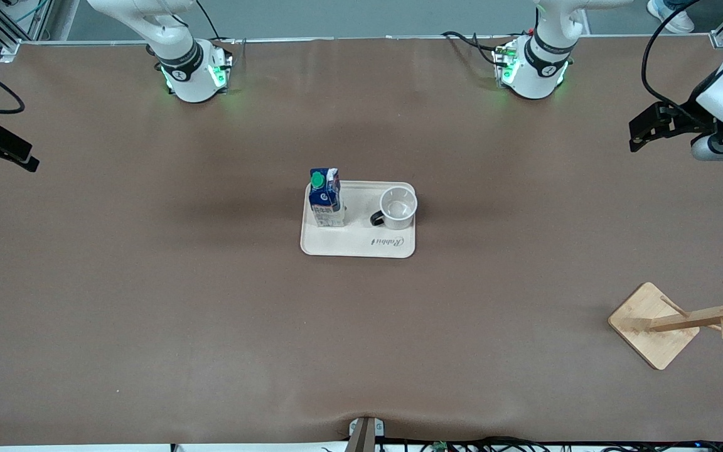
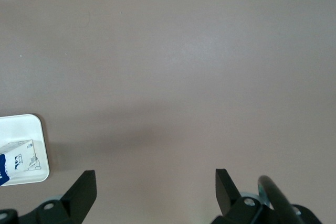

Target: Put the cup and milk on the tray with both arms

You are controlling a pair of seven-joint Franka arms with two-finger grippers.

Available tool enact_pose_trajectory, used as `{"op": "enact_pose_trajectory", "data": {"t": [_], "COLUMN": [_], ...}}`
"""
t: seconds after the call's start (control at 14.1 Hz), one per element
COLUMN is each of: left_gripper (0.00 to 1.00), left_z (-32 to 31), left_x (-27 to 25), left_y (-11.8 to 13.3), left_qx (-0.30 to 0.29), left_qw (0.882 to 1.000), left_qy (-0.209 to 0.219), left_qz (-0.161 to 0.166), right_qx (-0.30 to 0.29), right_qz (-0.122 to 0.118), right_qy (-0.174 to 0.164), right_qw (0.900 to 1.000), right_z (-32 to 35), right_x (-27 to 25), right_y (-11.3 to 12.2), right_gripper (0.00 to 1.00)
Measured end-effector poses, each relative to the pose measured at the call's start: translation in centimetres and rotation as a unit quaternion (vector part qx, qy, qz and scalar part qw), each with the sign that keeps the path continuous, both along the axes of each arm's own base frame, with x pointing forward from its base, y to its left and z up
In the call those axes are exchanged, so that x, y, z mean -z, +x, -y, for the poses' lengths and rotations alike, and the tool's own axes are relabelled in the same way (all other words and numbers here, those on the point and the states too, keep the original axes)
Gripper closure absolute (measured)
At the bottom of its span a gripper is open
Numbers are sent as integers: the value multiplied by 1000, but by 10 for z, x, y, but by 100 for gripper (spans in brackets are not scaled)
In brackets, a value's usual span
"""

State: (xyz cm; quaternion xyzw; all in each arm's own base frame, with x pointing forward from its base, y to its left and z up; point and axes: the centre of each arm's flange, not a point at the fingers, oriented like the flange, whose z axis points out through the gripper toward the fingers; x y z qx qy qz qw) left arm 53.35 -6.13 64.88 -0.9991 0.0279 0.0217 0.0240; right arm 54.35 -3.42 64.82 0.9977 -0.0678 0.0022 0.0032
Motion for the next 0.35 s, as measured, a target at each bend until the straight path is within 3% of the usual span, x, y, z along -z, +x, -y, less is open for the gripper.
{"op": "enact_pose_trajectory", "data": {"t": [0.35], "left_gripper": [0], "left_z": [0], "left_x": [-1], "left_y": [0], "left_qx": [0], "left_qw": [1000], "left_qy": [0], "left_qz": [1], "right_qx": [0], "right_qz": [-2], "right_qy": [0], "right_qw": [1000], "right_z": [0], "right_x": [0], "right_y": [-1], "right_gripper": [0]}}
